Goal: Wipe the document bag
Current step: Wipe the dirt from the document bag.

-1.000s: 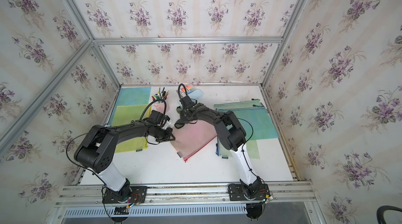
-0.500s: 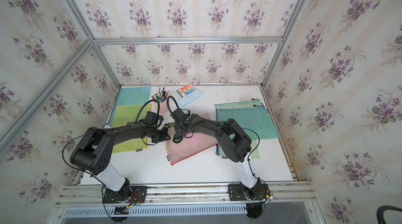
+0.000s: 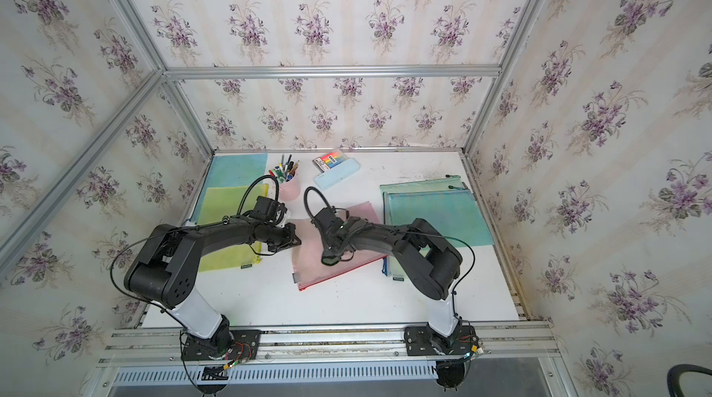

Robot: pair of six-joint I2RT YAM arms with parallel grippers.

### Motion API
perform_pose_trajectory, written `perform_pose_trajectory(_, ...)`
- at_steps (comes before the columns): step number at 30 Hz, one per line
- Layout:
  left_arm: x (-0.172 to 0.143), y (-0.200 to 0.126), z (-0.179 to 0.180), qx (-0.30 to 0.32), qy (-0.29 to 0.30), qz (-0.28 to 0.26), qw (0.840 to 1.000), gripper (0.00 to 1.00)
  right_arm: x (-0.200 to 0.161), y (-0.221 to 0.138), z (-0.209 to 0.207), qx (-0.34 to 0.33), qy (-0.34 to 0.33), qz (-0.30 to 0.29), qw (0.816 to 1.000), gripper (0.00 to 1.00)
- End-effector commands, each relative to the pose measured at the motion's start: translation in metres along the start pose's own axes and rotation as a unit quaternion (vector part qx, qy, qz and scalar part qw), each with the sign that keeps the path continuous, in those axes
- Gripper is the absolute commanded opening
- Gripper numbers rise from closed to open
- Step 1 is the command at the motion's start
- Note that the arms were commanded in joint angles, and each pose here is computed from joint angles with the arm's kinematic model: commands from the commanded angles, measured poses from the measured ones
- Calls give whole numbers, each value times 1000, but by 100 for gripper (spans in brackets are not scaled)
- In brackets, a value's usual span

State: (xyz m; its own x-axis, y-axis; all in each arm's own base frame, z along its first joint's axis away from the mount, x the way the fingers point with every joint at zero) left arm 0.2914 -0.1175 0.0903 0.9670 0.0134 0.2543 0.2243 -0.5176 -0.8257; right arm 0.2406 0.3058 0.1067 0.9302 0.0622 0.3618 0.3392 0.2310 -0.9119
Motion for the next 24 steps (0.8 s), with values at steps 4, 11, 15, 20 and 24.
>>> perform_pose_trajectory(4, 3, -4, -1, -8, 11, -9, 1000, 0, -1, -20, -95, -85, 105, -12, 991, 21)
perform_pose_trajectory(11, 2, -6, 2, -6, 9, -14, 1000, 0, -7, -24, -88, -60, 109, -12, 992, 21)
perform_pose_trajectory(15, 2, -4, 3, -11, -3, -21, 1000, 0, -37, -16, 29, 56, -3, 19, 998, 21)
perform_pose_trajectory(20, 5, -9, 0, -10, 1, -23, 1000, 0, -39, -19, 51, 53, -44, 7, 998, 22)
perform_pose_trajectory(24, 4, -23, -5, 1, 30, -23, 999, 0, -19, -24, -39, -31, 54, -9, 998, 21)
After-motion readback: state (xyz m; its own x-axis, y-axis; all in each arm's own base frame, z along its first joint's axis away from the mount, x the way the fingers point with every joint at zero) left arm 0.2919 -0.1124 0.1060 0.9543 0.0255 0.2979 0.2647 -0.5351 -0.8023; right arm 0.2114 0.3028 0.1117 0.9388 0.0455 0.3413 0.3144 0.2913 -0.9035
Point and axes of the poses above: each gripper's point midway between its finger pads, its own y axis out along the fingers, its own z axis along the line the jaws close on, x = y × z, the point moved 9 cm from there along -y, back along the fingers, and after that the axes turned 14 degrees about y, right-handed, at the moved point
